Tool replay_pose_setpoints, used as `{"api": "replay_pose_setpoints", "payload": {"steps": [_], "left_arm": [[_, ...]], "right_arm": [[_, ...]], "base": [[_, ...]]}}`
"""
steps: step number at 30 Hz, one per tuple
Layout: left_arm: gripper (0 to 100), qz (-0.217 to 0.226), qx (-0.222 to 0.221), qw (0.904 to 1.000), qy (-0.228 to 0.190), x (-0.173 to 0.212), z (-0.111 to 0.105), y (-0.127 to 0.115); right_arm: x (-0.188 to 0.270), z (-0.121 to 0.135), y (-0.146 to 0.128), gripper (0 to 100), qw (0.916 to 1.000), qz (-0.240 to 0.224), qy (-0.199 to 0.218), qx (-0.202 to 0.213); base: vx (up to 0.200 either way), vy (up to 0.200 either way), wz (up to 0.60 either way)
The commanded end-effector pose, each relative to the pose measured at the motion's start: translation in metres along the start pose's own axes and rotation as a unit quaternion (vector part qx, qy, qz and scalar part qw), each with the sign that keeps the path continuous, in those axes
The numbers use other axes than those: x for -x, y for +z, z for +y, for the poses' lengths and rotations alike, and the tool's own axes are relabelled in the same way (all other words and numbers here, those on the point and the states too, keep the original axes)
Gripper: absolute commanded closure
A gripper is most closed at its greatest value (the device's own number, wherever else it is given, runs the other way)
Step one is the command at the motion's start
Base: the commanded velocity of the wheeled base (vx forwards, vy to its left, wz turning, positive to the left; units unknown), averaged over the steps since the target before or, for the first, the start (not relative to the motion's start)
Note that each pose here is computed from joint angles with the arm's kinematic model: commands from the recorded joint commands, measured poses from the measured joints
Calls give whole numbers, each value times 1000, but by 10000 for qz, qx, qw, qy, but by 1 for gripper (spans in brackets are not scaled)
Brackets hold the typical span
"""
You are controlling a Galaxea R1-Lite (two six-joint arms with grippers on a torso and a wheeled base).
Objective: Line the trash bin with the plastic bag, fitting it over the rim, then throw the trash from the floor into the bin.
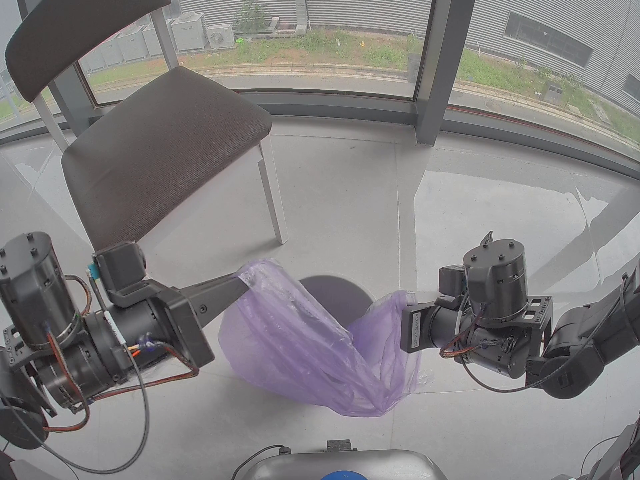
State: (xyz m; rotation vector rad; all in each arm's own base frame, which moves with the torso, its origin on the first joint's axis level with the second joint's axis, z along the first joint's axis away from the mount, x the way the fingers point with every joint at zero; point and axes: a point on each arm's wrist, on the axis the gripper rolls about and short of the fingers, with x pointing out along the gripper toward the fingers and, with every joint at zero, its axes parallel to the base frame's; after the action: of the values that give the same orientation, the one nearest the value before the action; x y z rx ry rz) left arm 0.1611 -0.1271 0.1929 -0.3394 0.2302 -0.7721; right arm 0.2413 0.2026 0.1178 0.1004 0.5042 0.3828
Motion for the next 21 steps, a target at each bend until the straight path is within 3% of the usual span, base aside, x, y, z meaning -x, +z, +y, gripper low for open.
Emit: {"api": "replay_pose_setpoints", "payload": {"steps": [1,13,21], "left_arm": [[100,319,283,9990,138,-28,14,-22],[100,-94,587,9982,0,-70,35,-55],[100,38,645,9974,315,-86,64,-76]], "right_arm": [[-9,-14,-1,100,9996,25,-142,-250],[-9,-27,-11,100,9982,172,-301,-484],[-21,-25,-20,100,9978,167,-292,-576]], "base": [[0,0,0],[0,0,0],[0,0,0]]}}
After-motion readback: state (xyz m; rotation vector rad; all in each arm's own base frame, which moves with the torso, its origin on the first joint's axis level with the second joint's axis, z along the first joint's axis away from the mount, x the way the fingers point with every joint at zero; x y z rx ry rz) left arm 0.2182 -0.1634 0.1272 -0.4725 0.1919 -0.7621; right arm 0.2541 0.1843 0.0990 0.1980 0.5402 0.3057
